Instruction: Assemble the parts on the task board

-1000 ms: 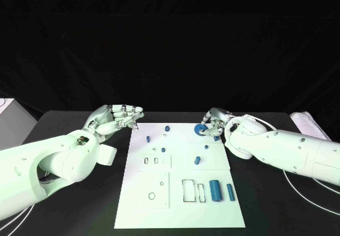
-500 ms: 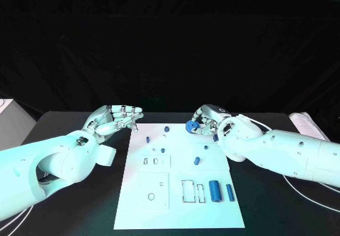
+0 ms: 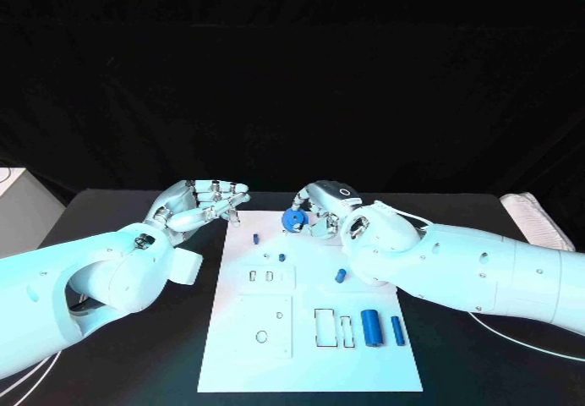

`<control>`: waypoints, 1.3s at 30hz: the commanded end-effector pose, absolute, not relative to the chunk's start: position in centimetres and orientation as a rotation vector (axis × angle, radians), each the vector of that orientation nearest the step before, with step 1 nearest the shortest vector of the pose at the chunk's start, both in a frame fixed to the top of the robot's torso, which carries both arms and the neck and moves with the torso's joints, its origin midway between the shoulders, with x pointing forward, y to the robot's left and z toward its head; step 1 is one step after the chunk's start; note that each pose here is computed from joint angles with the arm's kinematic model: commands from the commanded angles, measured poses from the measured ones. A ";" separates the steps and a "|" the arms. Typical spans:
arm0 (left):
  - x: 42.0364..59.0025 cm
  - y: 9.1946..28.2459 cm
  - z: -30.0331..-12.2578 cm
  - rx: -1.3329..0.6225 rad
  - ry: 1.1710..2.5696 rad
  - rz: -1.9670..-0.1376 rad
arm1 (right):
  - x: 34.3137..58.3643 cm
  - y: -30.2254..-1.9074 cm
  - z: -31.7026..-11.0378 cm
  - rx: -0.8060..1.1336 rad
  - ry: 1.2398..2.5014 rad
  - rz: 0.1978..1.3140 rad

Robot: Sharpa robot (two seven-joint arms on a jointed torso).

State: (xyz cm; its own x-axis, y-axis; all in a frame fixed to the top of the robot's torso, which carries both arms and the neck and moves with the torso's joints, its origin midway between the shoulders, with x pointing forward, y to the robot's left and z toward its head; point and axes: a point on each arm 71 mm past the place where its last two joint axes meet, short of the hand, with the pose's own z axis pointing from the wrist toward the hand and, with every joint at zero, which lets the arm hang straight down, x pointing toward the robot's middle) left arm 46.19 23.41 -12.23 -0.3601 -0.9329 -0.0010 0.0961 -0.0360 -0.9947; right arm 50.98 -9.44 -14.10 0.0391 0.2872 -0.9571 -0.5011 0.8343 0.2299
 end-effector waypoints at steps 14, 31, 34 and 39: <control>46.1 22.8 -12.1 -0.932 1.396 -1.563 | 51.5 -7.0 -16.6 -0.269 1.441 0.578; 46.2 22.7 -12.1 -0.932 1.399 -1.564 | 52.4 -6.7 -17.7 -0.280 1.449 0.531; 46.2 22.7 -12.1 -0.932 1.400 -1.564 | 52.5 -6.7 -17.8 -0.278 1.446 0.526; 46.2 22.7 -12.2 -0.933 1.402 -1.564 | 52.5 -6.6 -17.8 -0.277 1.442 0.527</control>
State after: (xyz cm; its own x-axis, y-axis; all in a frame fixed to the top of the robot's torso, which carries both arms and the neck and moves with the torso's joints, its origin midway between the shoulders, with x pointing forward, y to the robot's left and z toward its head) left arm 46.24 22.92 -12.27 -0.3701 -0.9290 0.0018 0.0921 -0.0386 -0.9950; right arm 52.45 -6.41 -17.52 0.0391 0.2003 -0.9790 -0.5029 0.8505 0.1539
